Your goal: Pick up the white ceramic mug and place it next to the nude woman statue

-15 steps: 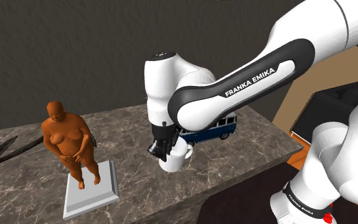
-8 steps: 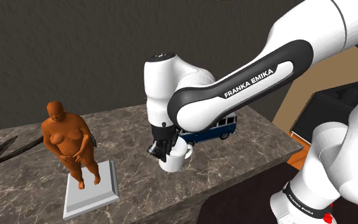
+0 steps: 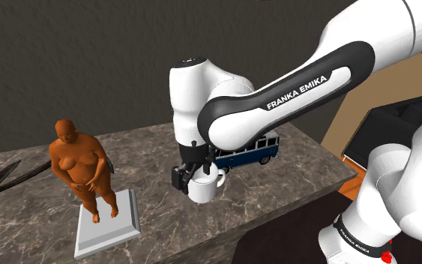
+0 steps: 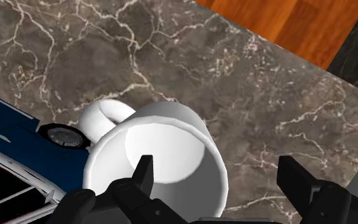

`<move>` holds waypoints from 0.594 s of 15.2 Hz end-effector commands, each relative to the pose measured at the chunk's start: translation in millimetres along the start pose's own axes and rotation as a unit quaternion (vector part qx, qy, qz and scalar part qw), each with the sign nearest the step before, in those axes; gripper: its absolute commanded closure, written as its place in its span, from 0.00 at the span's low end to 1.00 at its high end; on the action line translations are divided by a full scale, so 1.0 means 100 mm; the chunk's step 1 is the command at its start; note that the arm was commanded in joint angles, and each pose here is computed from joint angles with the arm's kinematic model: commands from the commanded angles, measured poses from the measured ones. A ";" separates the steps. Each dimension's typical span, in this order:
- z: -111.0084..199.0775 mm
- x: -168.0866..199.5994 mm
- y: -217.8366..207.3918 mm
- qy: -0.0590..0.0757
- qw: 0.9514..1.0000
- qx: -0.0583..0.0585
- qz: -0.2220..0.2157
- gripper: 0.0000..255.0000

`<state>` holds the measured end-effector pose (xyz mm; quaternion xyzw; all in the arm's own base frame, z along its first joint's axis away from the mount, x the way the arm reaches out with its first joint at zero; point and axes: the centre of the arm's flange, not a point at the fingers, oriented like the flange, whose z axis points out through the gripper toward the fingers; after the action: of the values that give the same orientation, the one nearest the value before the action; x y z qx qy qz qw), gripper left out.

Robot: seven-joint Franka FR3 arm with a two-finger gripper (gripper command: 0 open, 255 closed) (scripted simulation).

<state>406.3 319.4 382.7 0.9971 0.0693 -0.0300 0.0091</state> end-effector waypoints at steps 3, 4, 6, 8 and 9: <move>-0.33 0.01 0.01 -0.001 1.000 0.000 0.000 0.00; -0.33 0.01 0.01 -0.001 1.000 0.000 0.000 0.00; -0.33 0.01 0.01 -0.001 1.000 0.000 0.000 0.00; -0.33 0.01 0.01 -0.001 1.000 0.000 0.000 0.00; -0.33 0.01 0.01 -0.001 1.000 0.000 0.000 0.00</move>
<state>409.3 319.2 415.3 0.9971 0.0694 -0.0305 0.0094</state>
